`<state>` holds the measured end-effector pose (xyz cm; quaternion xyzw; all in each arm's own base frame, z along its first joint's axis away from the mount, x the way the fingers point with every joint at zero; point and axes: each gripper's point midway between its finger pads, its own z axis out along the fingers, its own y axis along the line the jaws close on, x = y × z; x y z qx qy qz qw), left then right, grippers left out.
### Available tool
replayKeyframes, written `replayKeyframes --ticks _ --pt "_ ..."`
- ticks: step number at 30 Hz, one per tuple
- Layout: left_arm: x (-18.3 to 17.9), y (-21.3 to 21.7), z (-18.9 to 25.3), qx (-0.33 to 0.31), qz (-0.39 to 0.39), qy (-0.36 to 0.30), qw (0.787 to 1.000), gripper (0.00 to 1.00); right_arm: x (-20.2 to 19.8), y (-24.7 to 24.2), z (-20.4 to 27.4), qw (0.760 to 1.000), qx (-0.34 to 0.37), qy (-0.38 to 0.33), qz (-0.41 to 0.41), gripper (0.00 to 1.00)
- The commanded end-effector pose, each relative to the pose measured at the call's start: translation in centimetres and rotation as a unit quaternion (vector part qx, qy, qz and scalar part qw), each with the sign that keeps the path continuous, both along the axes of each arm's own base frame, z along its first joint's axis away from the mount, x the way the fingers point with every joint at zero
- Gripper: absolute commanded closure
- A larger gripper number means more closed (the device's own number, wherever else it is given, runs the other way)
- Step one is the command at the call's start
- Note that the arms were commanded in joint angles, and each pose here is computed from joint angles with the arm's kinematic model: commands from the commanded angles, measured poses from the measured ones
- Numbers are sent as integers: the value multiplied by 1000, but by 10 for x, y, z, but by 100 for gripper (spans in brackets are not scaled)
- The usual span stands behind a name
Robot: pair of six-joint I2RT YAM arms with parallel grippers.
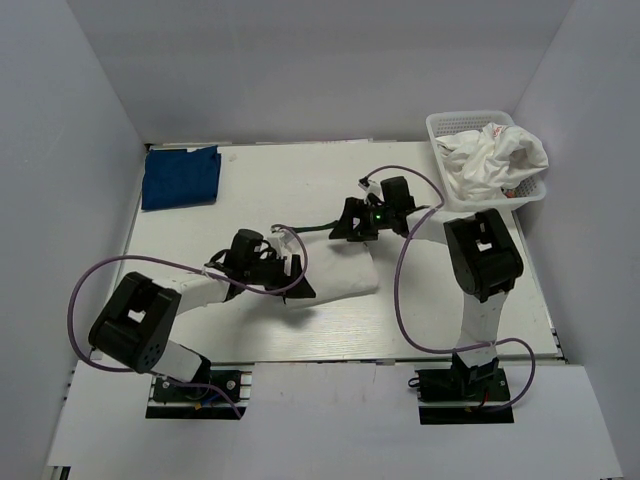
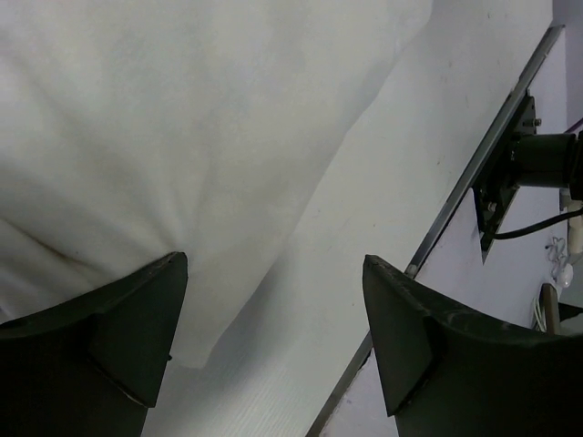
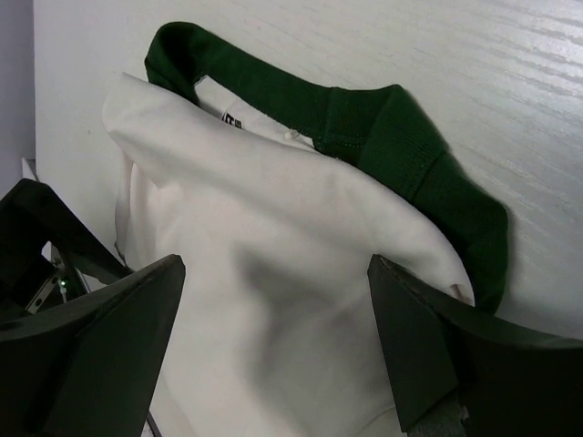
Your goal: Fold and stack the t-shirts
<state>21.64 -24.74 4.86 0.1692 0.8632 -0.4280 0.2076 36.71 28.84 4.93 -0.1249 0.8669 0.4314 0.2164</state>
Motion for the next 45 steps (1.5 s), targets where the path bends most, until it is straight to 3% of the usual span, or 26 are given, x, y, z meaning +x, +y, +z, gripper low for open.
replayKeyframes --ticks 1,4,5,8,10,13,16,27,31,32,33,35,36,37,38,42,45 --pt "-36 26 -32 69 22 82 994 12 -7 -25 -21 997 -68 -2 -20 12" --pt "-2 20 3 61 57 20 996 12 -8 -25 29 996 -51 -72 -8 10" --pt "7 21 12 64 75 5 995 9 -7 -25 65 993 -35 -116 -9 10" --pt "33 25 51 55 126 -56 989 1 -24 -24 103 986 -8 -164 0 10" --pt "45 32 70 50 170 -82 981 1 -46 -19 104 988 14 -154 15 10" --pt "68 64 69 105 266 -80 955 1 -74 -19 113 987 22 -160 26 10" --pt "79 75 57 156 290 -63 942 1 -88 -31 103 988 -3 -156 7 10" --pt "80 50 -27 228 205 30 951 2 -110 -72 89 983 -73 -163 -51 10" --pt "82 30 -42 206 165 56 963 25 -111 -77 89 981 -79 -168 -59 10" --pt "82 29 -43 208 158 60 963 33 -111 -77 88 981 -80 -169 -58 10" --pt "88 26 -40 206 154 50 965 46 -112 -76 88 981 -79 -168 -54 10" --pt "94 26 -37 209 150 35 966 61 -112 -75 87 981 -80 -169 -53 10" --pt "102 24 -31 207 151 21 966 89 -112 -76 87 981 -79 -167 -54 10" --pt "108 27 -30 209 154 20 965 100 -111 -76 87 981 -80 -169 -55 10" --pt "115 29 -30 221 156 13 963 100 -111 -76 86 980 -80 -172 -53 10" --pt "175 67 20 334 219 -70 914 100 -109 -81 83 978 -93 -174 -66 10" --pt "199 68 57 349 199 -131 906 100 -107 -84 81 977 -97 -176 -73 10"
